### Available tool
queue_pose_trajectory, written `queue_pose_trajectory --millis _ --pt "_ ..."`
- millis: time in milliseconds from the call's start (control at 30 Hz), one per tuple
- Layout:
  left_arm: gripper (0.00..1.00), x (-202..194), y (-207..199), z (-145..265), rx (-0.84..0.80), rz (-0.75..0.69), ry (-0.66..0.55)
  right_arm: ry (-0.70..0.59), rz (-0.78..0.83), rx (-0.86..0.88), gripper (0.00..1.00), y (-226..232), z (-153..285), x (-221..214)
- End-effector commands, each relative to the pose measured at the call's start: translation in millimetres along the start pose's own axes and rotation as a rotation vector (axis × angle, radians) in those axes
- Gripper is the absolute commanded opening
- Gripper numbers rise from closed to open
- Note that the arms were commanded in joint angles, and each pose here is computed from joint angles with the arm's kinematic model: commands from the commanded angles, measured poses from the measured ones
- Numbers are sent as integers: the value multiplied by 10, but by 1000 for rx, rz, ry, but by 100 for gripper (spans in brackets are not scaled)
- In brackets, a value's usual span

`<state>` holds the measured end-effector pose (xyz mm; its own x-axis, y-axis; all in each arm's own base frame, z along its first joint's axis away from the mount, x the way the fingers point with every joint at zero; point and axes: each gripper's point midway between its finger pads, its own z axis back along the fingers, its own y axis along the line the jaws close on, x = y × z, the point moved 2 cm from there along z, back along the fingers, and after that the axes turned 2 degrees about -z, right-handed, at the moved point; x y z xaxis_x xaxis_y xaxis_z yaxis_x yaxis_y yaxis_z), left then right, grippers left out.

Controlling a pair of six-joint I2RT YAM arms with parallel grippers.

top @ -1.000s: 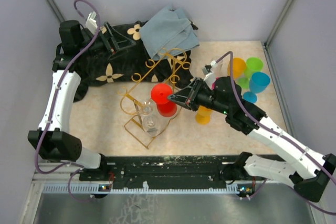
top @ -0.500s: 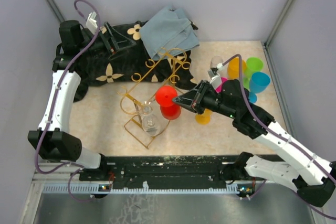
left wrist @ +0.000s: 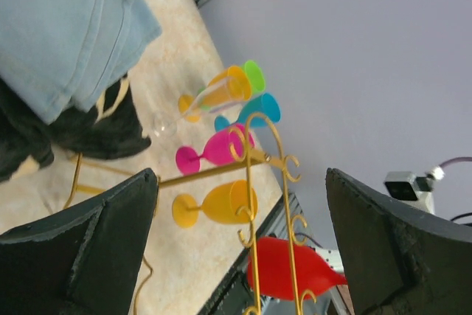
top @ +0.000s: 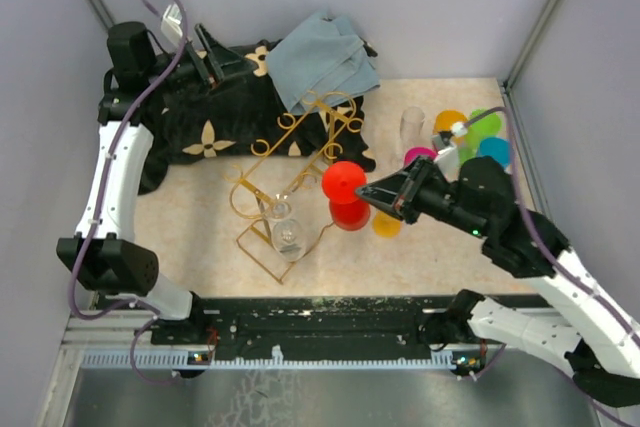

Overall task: Take the wine glass off the wine glass rack
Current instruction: Pick up the wine glass from the wine rack.

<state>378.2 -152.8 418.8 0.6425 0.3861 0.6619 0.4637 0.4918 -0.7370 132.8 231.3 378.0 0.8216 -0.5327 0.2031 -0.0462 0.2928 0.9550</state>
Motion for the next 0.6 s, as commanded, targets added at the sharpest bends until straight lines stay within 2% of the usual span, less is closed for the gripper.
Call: queue_pose_trajectory --millis 0,167,333,433,567 --pt "100 345 -454 93 -122 -93 -61 -143 58 114 0 613 732 232" --pt "100 563 -842 183 -235 -181 -119 -256 106 139 0 993 1204 437" --pt "100 710 -1115 204 -340 -237 -136 -366 174 194 0 1317 1453 633" --pt "100 706 -1228 169 -406 -208 -116 -417 207 269 0 1489 1379 718" --pt "100 412 -1482 111 -518 -165 -38 -441 239 410 0 1820 1156 775"
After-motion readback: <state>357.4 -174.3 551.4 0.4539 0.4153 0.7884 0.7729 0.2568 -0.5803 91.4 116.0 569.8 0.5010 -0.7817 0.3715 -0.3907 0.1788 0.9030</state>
